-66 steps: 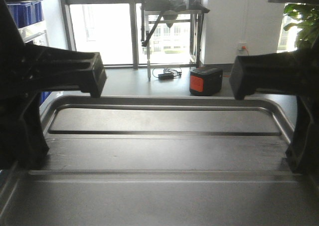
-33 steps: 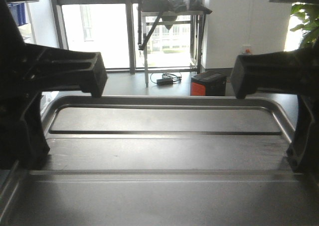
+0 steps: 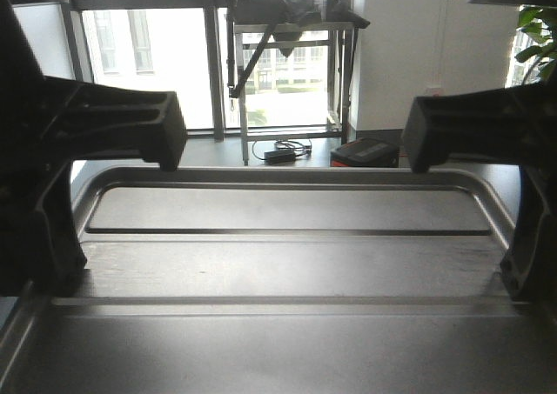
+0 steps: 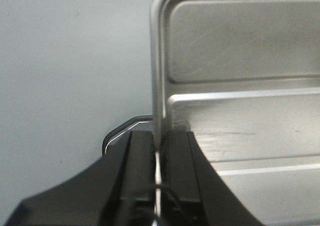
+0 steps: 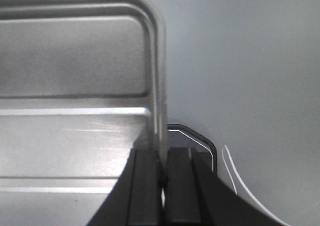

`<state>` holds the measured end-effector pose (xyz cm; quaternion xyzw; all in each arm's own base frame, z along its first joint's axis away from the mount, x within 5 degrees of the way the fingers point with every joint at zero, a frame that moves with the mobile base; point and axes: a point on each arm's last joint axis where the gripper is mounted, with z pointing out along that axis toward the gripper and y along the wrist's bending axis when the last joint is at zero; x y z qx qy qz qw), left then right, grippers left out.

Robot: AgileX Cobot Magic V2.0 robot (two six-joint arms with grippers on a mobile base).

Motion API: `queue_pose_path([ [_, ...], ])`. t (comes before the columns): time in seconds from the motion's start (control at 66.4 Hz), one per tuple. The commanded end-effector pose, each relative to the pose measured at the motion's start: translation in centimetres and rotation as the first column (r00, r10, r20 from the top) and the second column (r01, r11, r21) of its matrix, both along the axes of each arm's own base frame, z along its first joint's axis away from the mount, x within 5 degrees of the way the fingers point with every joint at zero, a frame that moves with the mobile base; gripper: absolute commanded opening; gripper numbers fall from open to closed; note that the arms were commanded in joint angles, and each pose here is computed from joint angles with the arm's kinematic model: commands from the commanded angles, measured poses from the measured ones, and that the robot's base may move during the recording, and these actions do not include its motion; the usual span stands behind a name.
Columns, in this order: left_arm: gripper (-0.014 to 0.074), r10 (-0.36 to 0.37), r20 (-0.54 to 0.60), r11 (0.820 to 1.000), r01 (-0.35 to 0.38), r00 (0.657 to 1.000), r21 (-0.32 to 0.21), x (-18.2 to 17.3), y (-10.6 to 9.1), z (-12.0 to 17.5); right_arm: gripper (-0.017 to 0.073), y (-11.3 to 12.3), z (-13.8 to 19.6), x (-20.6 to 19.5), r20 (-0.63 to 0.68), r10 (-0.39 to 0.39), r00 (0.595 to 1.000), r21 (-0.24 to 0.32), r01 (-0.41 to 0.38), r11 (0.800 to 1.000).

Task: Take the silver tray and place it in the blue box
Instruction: 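Hold the tray in both grippers while the base drives away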

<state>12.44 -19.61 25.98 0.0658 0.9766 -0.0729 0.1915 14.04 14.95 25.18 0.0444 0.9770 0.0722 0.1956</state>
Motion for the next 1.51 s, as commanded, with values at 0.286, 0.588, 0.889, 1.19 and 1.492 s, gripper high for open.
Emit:
queue_pose_path([
  [0.286,-0.0015,-0.018,0.049,0.999,0.020,0.999,-0.046,0.04,-0.11,1.42,0.0059,0.00,1.33,0.34,0.068,0.014,0.998,0.033,-0.016,0.999],
  [0.588,-0.0015,-0.018,0.049,0.999,0.020,0.999,-0.046,0.04,-0.11,1.42,0.0059,0.00,1.33,0.34,0.068,0.014,0.998,0.033,-0.016,0.999],
  [0.889,-0.0015,-0.018,0.049,0.999,0.020,0.999,-0.046,0.04,-0.11,1.42,0.0059,0.00,1.33,0.34,0.068,0.014,0.998,0.033,-0.016,0.999],
  [1.19,-0.0015,-0.017,0.049,0.999,0.020,0.999,-0.044,0.04,-0.09,1.42,0.0059,0.00,1.33,0.34,0.068,0.014,0.998,0.033,-0.016,0.999],
  [1.492,-0.0015,-0.017,0.047,0.999,0.019,0.999,-0.040,0.04,-0.10,1.37,0.0059,0.01,1.34,0.35,0.068,0.014,0.998,0.034,-0.016,0.999],
])
